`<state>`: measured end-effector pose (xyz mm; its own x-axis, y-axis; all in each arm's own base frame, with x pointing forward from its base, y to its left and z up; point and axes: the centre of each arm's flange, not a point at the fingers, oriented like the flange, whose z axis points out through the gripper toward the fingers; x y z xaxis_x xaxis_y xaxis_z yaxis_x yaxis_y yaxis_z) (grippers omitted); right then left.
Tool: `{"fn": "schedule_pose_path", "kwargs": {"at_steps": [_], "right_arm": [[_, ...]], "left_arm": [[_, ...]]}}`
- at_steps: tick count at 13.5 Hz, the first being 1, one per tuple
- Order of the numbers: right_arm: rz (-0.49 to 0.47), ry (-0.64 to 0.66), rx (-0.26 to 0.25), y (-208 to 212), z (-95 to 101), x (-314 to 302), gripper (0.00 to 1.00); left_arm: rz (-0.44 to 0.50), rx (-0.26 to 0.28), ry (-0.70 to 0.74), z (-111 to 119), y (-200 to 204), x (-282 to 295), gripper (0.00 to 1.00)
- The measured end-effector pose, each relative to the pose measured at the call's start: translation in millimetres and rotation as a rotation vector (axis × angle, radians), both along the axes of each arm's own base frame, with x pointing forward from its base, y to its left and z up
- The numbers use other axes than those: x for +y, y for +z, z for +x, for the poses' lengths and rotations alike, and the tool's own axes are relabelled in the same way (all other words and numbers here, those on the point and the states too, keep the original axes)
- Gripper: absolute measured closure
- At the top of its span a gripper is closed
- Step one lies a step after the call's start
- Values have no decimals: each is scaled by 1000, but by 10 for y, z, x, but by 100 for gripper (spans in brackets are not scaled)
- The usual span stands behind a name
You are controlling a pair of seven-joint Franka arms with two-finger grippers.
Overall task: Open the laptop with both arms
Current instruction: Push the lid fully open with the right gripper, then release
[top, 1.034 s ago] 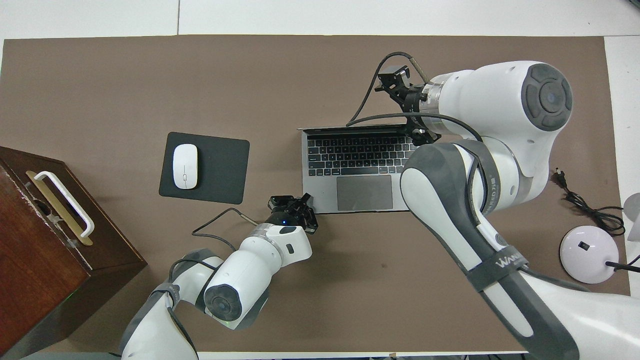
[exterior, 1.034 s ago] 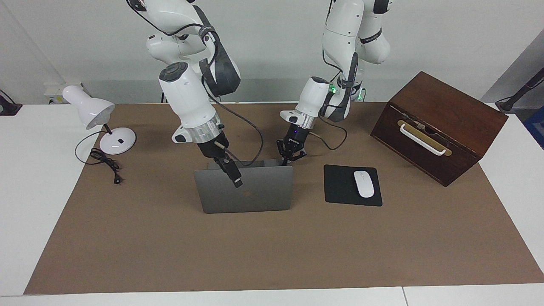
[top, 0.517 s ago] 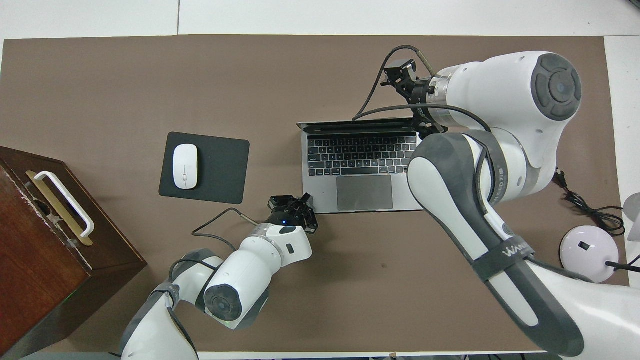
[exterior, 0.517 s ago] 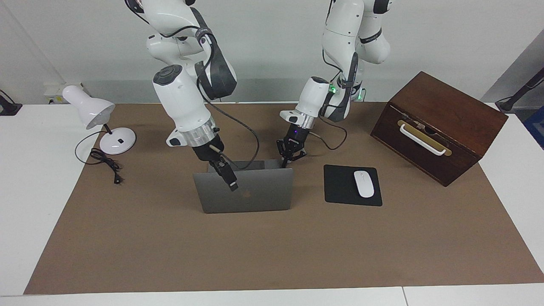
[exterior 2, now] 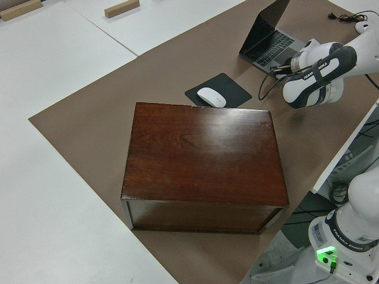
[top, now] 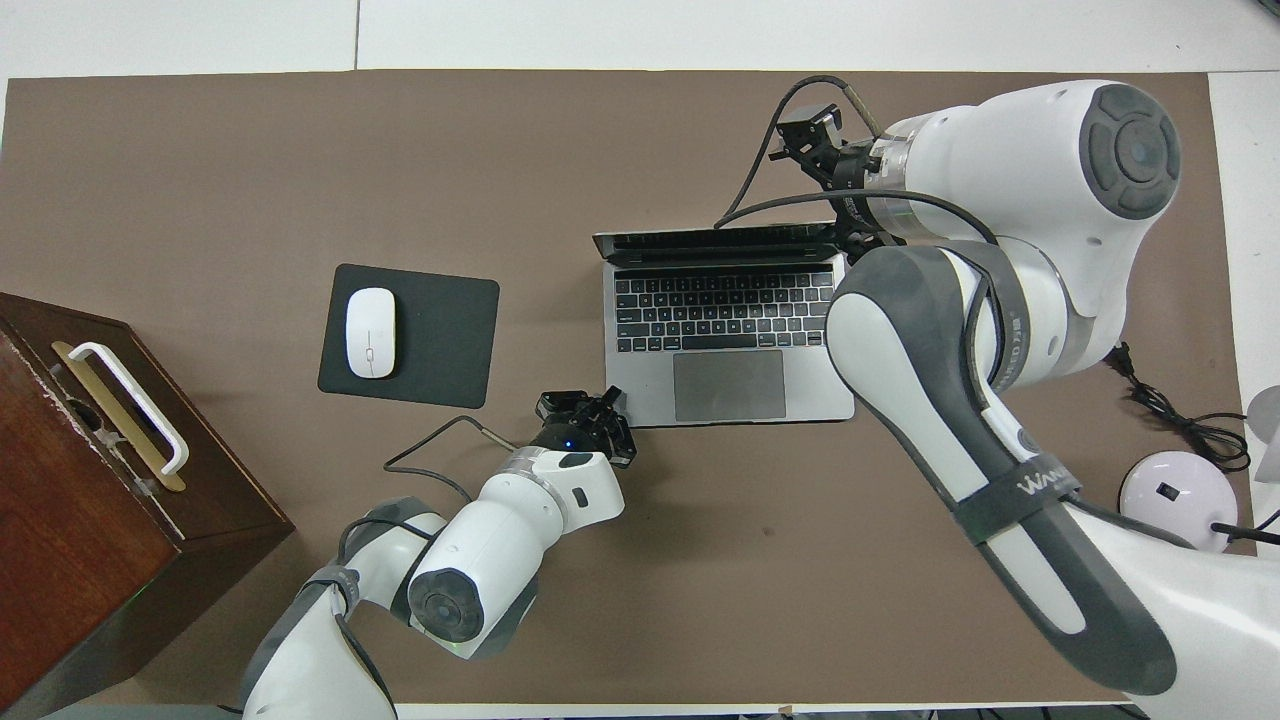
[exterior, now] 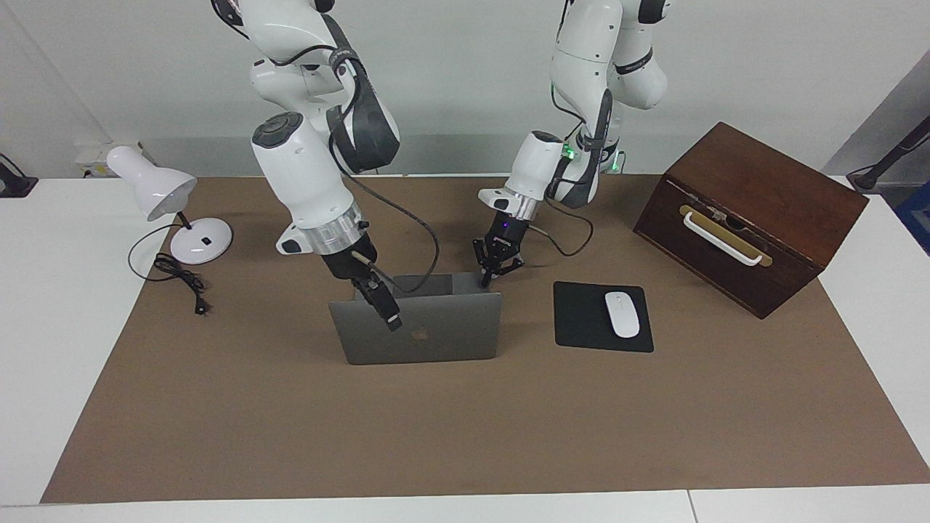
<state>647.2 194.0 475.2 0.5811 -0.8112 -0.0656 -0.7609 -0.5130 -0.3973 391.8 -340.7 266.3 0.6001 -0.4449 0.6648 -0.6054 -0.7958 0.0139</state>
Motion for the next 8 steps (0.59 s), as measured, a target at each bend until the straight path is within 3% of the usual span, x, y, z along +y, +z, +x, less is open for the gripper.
{"fn": "schedule_pose_path", "kwargs": {"at_steps": [8], "right_arm": [[-1, 6, -5, 9, 32, -7, 0]], "left_arm": [[0, 0, 0, 0, 0, 0, 99]]}}
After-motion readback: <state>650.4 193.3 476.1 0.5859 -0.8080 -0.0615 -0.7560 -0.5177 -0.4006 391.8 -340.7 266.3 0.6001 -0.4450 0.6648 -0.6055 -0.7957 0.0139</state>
